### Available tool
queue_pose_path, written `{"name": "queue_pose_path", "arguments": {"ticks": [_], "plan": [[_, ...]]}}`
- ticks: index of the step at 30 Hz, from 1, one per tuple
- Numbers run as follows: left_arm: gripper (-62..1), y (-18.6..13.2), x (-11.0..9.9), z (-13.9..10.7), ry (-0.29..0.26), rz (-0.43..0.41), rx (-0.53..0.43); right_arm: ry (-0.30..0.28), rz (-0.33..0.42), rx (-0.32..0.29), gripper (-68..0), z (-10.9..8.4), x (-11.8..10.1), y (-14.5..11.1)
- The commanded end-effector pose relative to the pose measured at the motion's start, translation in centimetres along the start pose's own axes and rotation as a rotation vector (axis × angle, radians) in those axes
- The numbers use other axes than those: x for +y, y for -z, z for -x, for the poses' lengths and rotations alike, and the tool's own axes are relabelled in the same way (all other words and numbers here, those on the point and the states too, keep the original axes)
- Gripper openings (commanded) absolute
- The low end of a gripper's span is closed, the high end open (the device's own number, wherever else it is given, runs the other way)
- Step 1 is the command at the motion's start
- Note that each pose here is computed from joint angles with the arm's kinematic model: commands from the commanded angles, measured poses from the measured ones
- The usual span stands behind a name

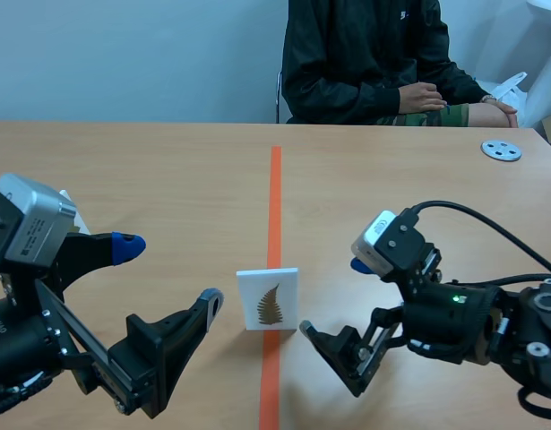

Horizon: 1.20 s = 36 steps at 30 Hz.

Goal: Sort the leaf by its shape. The table is split by an orange tape line. A compound leaf with several leaflets goes to the left side, a simple leaf with one blade goes to the right side. Return to the home posture when a red brick is placed on the table.

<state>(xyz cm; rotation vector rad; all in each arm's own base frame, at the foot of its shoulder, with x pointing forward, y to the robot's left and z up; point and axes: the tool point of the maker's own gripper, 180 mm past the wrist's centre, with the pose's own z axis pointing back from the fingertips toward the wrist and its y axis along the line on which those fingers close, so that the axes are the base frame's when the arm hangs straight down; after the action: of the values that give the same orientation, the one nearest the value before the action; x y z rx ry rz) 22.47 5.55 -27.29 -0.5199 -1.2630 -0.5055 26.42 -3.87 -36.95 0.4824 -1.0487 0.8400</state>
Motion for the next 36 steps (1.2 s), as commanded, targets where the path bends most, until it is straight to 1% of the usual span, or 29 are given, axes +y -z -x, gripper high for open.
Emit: {"name": "queue_pose_path", "arguments": {"ticks": [1,6,13,15,19,23,24,29,36], "plan": [[1.4,0.0,0.1,-0.9,0.005,0.000,-0.028,-0.021,-0.001,-0.050,0.4,-1.6,-0.3,0.7],[1.4,0.0,0.1,-0.8,0.005,0.000,-0.027,-0.034,-0.043,-0.083,0.4,-2.3,0.7,2.6],[1.4,-0.1,0.2,-0.9,0.006,-0.004,-0.027,-0.076,-0.102,-0.107,0.4,-3.2,2.9,4.6],[1.4,-0.1,0.2,-0.9,0.006,-0.004,-0.027,-0.085,-0.121,-0.103,0.4,-3.1,3.5,5.1],[1.4,-0.1,0.2,-0.8,0.009,-0.004,-0.026,-0.098,-0.128,-0.090,0.4,-2.6,4.3,5.6],[1.4,0.0,0.2,-0.6,0.037,-0.003,-0.013,-0.101,-0.143,-0.086,0.4,-2.5,4.9,5.7],[1.4,0.0,0.3,-0.6,0.037,-0.006,-0.013,-0.101,-0.144,-0.086,-2.6,-2.5,4.9,5.7],[1.4,0.0,0.3,-0.6,0.037,-0.006,-0.014,-0.101,-0.144,-0.085,-21.4,-2.5,4.9,5.7],[1.4,0.0,0.3,-0.6,0.037,-0.006,-0.014,-0.099,-0.144,-0.077,-38.7,-2.2,5.0,5.7]]}}
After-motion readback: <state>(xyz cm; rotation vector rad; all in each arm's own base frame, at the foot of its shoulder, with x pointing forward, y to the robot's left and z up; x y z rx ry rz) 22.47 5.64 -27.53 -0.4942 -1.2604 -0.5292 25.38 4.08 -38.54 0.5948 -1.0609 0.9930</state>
